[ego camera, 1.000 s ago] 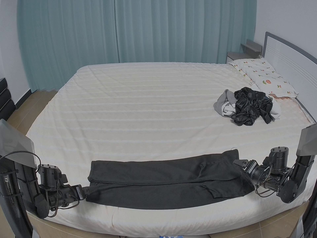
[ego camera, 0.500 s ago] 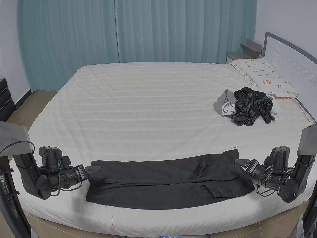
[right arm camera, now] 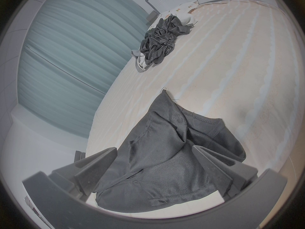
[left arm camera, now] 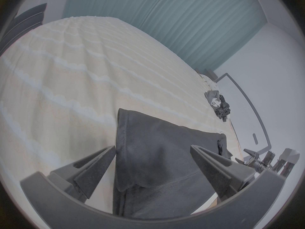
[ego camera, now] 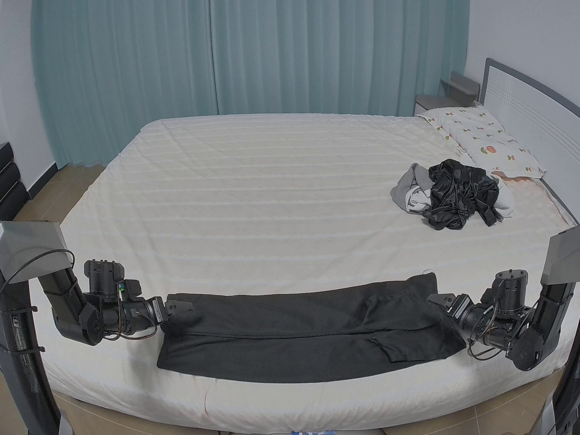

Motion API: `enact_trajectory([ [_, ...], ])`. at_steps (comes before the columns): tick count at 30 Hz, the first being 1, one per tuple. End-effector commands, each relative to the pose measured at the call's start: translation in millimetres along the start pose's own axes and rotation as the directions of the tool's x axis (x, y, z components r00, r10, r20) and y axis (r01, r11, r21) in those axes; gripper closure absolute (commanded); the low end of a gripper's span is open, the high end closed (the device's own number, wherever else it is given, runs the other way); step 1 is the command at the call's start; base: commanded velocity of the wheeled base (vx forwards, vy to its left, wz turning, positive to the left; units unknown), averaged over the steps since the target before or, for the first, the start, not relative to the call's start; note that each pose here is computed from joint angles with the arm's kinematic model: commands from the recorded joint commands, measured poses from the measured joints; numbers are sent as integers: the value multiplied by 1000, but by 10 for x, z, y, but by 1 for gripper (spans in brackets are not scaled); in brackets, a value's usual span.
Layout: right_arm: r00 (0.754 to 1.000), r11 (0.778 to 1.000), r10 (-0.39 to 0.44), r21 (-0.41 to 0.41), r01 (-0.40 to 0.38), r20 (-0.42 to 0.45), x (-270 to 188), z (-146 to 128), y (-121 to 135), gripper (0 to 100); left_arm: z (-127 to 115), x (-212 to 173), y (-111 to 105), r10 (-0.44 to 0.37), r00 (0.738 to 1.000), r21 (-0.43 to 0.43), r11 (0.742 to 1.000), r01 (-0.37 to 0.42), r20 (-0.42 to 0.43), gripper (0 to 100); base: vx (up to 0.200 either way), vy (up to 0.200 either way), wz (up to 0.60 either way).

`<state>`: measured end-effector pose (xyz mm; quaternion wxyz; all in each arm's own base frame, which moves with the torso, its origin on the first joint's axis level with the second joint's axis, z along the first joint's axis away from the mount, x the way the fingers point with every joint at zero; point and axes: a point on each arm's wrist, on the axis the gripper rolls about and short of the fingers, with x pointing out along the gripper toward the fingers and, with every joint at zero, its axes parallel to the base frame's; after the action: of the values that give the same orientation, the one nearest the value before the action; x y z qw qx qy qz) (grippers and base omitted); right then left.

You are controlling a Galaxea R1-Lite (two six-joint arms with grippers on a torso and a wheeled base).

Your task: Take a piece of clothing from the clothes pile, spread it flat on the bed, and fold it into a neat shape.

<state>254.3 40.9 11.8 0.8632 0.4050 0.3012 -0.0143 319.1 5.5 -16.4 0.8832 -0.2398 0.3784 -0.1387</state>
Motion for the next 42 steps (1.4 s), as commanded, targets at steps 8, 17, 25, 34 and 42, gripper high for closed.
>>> enact_trajectory([
  [8, 1000, 1000, -5, 0, 5, -8, 20, -15, -13, 0, -137, 9, 82, -31, 998, -5, 1000, 31, -57, 0, 0, 0, 0],
  [17, 1000, 1000, -3, -2, 3, -10, 16, -21, -8, 0, -183, 5, 96, -40, 996, 52, 998, 44, -77, 0, 0, 0, 0],
  [25, 1000, 1000, -4, -2, 4, -12, 18, -26, -8, 0, -184, 4, 89, -71, 994, 53, 996, 76, -84, 0, 0, 0, 0],
  [34, 1000, 1000, -2, 1, 2, -8, 24, -11, -8, 0, -173, -14, 113, -69, 995, 46, 996, 72, -78, 100, 0, 0, 0],
  [42, 1000, 1000, 4, 4, -4, -14, 9, -5, -13, 0, -141, -67, 158, -74, 995, 34, 996, 77, -62, 100, 0, 0, 0],
])
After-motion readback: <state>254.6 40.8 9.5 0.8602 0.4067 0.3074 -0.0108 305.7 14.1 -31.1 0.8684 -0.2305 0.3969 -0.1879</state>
